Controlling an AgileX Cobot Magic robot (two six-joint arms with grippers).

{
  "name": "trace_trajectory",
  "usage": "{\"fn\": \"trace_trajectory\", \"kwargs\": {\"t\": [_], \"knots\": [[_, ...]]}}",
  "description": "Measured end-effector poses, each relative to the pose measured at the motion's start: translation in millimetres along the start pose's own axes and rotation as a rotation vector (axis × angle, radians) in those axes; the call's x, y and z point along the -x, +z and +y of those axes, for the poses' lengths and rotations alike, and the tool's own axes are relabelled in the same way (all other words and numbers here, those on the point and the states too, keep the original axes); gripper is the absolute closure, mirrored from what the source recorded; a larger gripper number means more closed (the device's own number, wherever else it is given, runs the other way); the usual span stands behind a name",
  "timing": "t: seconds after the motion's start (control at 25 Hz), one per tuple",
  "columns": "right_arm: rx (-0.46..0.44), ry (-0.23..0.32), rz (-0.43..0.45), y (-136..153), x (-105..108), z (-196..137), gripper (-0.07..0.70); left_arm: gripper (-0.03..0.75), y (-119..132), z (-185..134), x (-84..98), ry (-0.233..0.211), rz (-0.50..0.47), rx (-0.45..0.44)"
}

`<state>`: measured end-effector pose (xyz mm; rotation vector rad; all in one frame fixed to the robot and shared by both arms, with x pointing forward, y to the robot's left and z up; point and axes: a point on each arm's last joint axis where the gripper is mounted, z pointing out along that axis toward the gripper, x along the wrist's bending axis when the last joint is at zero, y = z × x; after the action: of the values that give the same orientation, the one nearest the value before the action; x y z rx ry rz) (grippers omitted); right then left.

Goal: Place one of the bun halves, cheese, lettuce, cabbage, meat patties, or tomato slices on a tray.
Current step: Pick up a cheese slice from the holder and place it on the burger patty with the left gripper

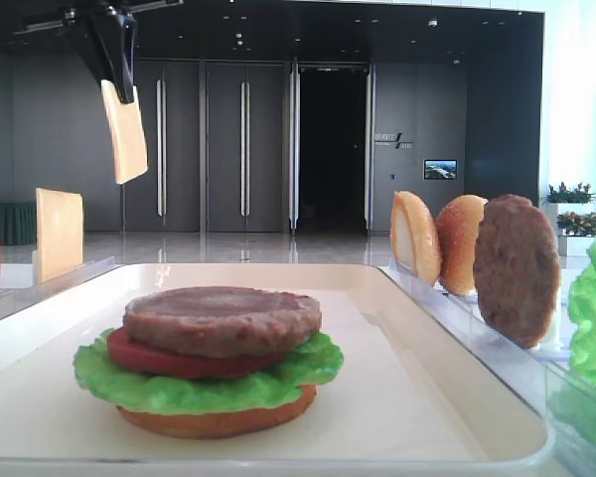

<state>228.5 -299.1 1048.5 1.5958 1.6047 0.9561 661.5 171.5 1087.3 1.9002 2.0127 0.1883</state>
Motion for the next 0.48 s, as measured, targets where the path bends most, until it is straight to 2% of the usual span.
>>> {"fn": "trace_trajectory", "kwargs": {"t": [0.2, 0.48], "knots": [[0.0, 0.0, 0.0, 0.0, 0.0, 0.0, 0.045, 0.695, -22.9, -30.2, -3.1, 0.01, -0.008, -0.038], [0.0, 0.0, 0.0, 0.0, 0.0, 0.0, 0.045, 0.695, -72.0, -86.6, -23.4, 0.022, 0.01, -0.037]]}}
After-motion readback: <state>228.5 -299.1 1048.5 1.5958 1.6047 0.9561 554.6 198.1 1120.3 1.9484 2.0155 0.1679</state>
